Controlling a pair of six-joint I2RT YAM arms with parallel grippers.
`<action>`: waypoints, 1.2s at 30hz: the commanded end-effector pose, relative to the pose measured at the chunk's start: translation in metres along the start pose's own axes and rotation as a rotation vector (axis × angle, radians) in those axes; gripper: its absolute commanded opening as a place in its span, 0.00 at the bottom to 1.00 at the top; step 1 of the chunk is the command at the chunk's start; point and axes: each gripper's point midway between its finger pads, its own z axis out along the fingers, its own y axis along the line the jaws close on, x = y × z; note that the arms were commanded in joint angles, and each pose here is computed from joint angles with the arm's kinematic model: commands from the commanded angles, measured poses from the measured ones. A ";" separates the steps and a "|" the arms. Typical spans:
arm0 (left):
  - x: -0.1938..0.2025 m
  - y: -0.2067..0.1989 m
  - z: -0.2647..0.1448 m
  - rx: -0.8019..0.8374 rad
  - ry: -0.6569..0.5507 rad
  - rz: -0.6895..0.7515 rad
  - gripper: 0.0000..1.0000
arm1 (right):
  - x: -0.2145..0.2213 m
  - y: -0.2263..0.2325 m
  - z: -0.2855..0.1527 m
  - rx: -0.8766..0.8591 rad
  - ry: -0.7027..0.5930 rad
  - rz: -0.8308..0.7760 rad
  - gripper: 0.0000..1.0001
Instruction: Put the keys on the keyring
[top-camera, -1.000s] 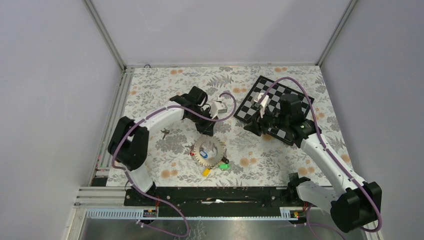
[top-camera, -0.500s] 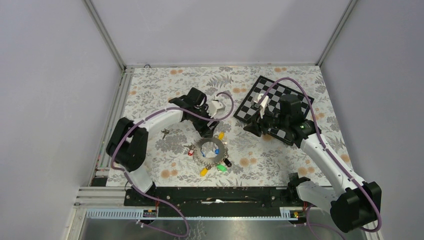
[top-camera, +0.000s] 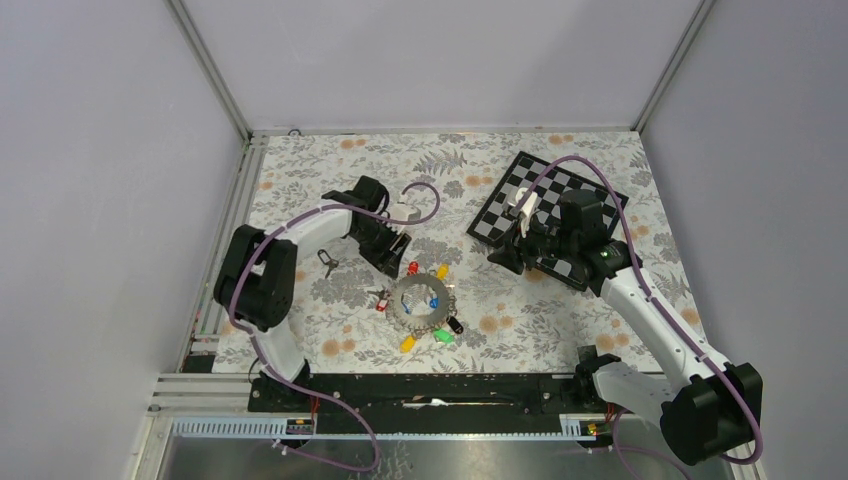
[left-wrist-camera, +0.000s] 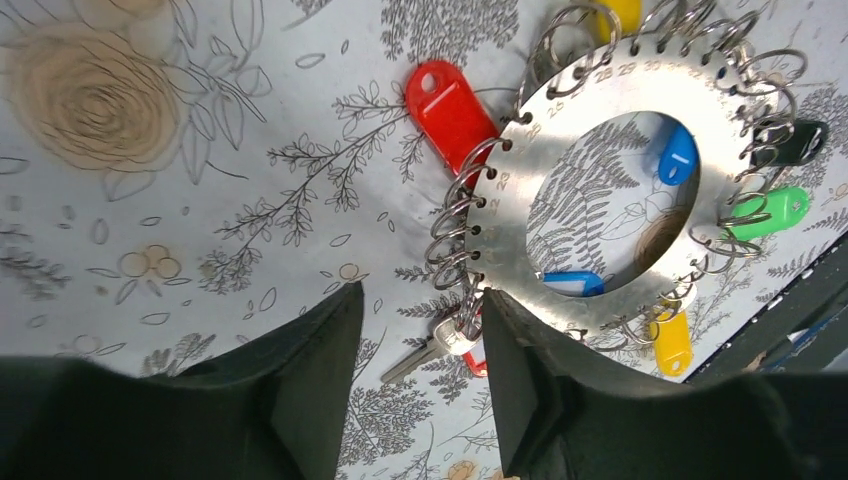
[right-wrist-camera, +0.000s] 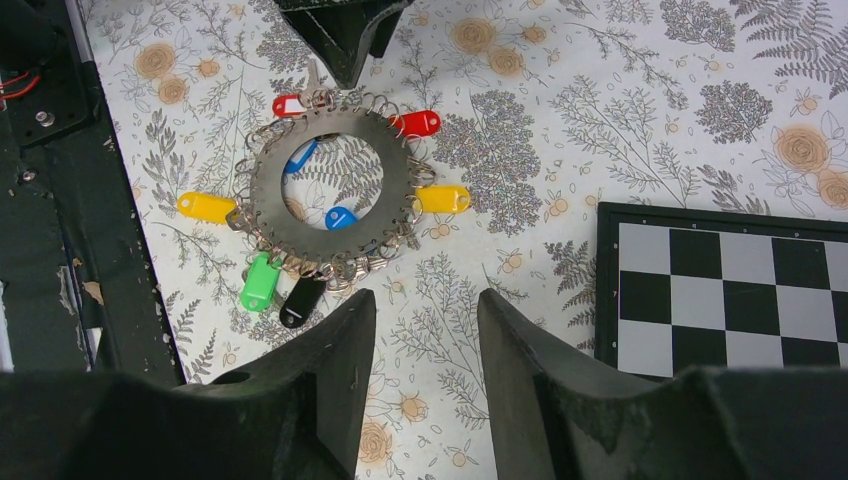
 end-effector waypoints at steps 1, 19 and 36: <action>0.003 -0.006 0.008 0.081 0.021 -0.049 0.51 | -0.005 -0.003 0.000 0.001 -0.021 -0.027 0.50; 0.007 -0.011 0.018 0.200 0.056 -0.087 0.16 | -0.001 -0.003 0.001 -0.001 -0.014 -0.021 0.50; -0.037 -0.044 -0.046 0.264 -0.160 0.161 0.00 | -0.006 0.001 0.003 -0.030 -0.037 -0.018 0.51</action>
